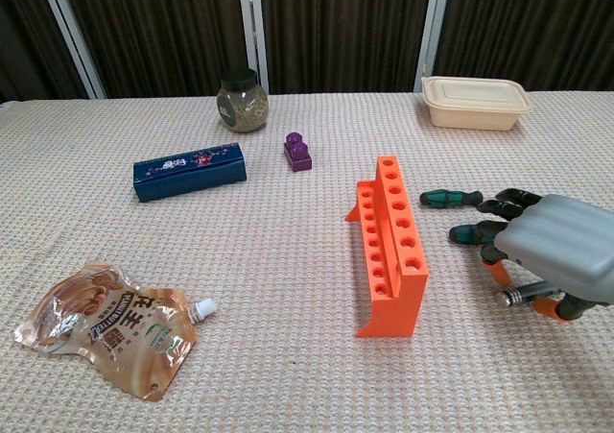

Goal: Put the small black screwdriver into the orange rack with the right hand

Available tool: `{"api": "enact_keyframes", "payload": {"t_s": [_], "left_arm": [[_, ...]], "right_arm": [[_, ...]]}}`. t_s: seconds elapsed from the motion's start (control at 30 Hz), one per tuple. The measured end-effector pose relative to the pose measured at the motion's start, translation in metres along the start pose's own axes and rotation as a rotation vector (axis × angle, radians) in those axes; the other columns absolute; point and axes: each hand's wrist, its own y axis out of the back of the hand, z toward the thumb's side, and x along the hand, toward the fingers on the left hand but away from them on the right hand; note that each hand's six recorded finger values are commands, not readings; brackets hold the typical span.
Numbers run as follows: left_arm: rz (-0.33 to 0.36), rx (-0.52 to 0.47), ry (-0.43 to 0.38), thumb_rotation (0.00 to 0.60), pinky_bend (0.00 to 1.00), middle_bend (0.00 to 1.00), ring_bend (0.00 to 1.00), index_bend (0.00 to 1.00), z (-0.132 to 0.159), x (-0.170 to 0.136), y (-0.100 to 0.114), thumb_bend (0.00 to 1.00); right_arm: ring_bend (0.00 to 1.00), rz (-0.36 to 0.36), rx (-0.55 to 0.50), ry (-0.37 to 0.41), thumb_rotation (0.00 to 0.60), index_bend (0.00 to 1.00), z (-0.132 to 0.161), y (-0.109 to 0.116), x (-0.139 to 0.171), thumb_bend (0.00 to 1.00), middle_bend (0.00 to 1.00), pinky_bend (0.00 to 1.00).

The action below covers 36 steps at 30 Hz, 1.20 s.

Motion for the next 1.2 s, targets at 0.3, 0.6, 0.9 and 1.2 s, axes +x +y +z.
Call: {"api": "enact_keyframes", "payload": {"t_s": [0.3,0.6,0.9,1.2], "left_arm": [[-0.006,0.002,0.002,0.600,0.00,0.01,0.00,0.18,0.000,0.001,-0.002,0.21],[-0.007,0.001,0.003,0.600,0.00,0.01,0.00,0.17,-0.001,0.000,-0.002,0.21],[-0.002,0.000,-0.001,0.600,0.00,0.00,0.00,0.17,0.000,0.000,0.000,0.21],[-0.011,0.004,-0.019,0.600,0.00,0.00,0.00,0.17,0.006,0.000,-0.001,0.21]], "right_arm": [[0.00,0.014,-0.004,0.002,0.600,0.52,0.002,-0.004,-0.002,0.25,0.20,0.00],[0.00,0.009,-0.016,0.001,0.600,0.59,0.003,-0.004,-0.002,0.26,0.23,0.00],[0.00,-0.043,-0.090,-0.007,0.600,0.65,-0.003,0.019,0.004,0.26,0.28,0.01],[0.01,-0.095,-0.377,0.001,0.600,0.67,-0.027,0.067,0.022,0.26,0.30,0.01]]}}
